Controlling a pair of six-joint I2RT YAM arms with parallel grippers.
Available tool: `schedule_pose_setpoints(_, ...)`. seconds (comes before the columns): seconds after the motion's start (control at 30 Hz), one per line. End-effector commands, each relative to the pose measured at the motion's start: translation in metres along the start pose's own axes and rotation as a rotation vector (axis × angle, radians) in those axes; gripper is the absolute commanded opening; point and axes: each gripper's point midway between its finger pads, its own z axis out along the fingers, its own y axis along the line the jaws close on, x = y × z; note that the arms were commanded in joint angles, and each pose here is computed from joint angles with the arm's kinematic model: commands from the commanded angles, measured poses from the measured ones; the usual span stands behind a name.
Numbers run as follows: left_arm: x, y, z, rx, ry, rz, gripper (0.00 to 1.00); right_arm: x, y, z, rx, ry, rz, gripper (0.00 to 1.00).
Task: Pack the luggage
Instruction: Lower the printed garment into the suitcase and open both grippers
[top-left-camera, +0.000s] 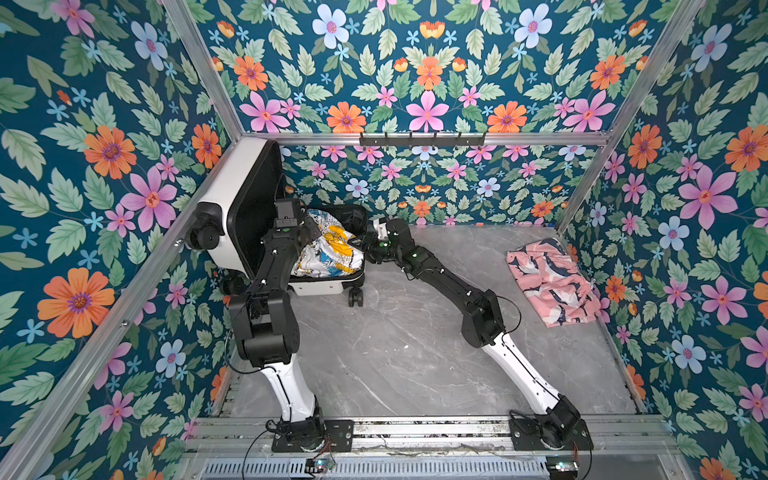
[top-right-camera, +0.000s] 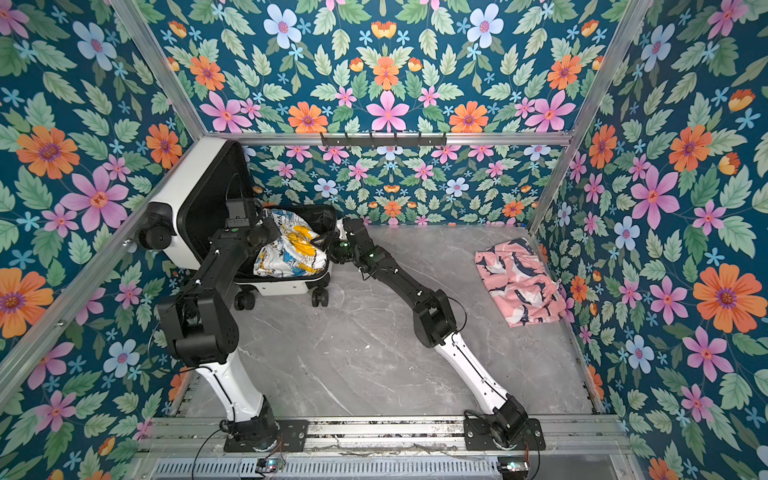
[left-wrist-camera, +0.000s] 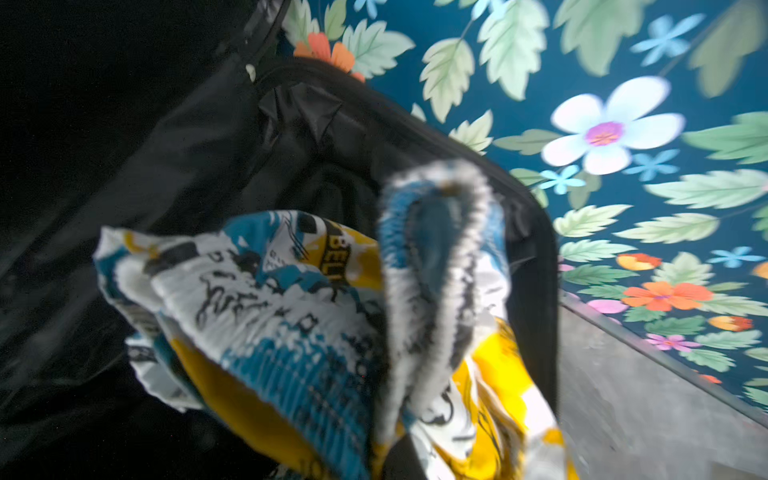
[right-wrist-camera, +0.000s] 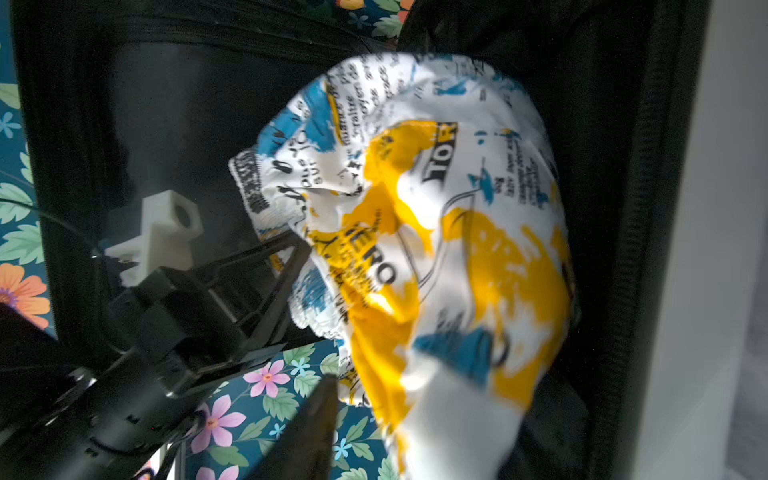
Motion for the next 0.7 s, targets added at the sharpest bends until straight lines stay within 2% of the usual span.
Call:
schedule_pose_setpoints(0.0, 0.005, 0.002, 0.021, 0.031, 0.025, 0.032, 0.00, -0.004, 0.018, -0.003, -0.040, -0.021, -0.038, 0.93)
schedule_pose_setpoints(0.1, 0.018, 0.013, 0.042, 0.018, 0.081, 0.039, 0.00, -0.004, 0.032, -0.008, -0.057, -0.014, -0.081, 0.95)
schedule_pose_setpoints(0.13, 0.022, 0.018, 0.049, 0.004, 0.101, 0.037, 0.06, -0.004, 0.036, -0.010, -0.059, -0.011, -0.092, 0.95)
schedule_pose_setpoints(0.17, 0.024, 0.023, 0.054, -0.014, 0.114, 0.036, 0.18, -0.004, 0.040, -0.012, -0.063, -0.008, -0.099, 0.95)
schedule_pose_setpoints(0.23, 0.027, 0.037, 0.060, -0.081, 0.128, 0.023, 0.48, -0.003, 0.051, -0.017, -0.074, -0.001, -0.113, 0.95)
schedule_pose_setpoints(0.27, 0.027, 0.044, 0.061, -0.116, 0.129, 0.013, 0.75, -0.003, 0.055, -0.019, -0.079, 0.001, -0.123, 0.95)
schedule_pose_setpoints(0.3, 0.026, 0.050, 0.060, -0.146, 0.128, 0.002, 0.86, -0.002, 0.061, -0.022, -0.082, 0.006, -0.133, 0.95)
schedule_pose_setpoints(0.4, 0.018, 0.057, 0.054, -0.198, 0.103, -0.016, 0.88, -0.003, 0.073, -0.035, -0.042, 0.010, -0.190, 0.95)
schedule_pose_setpoints(0.53, 0.002, 0.061, 0.037, -0.251, 0.064, -0.041, 0.90, -0.016, 0.063, -0.065, 0.117, -0.003, -0.232, 0.92)
schedule_pose_setpoints(0.63, -0.008, 0.061, 0.020, -0.276, 0.038, -0.054, 0.99, -0.030, 0.052, -0.100, 0.249, -0.014, -0.254, 0.91)
schedule_pose_setpoints(0.67, -0.010, 0.059, 0.013, -0.275, 0.027, -0.055, 0.99, -0.035, 0.046, -0.115, 0.312, -0.021, -0.268, 0.90)
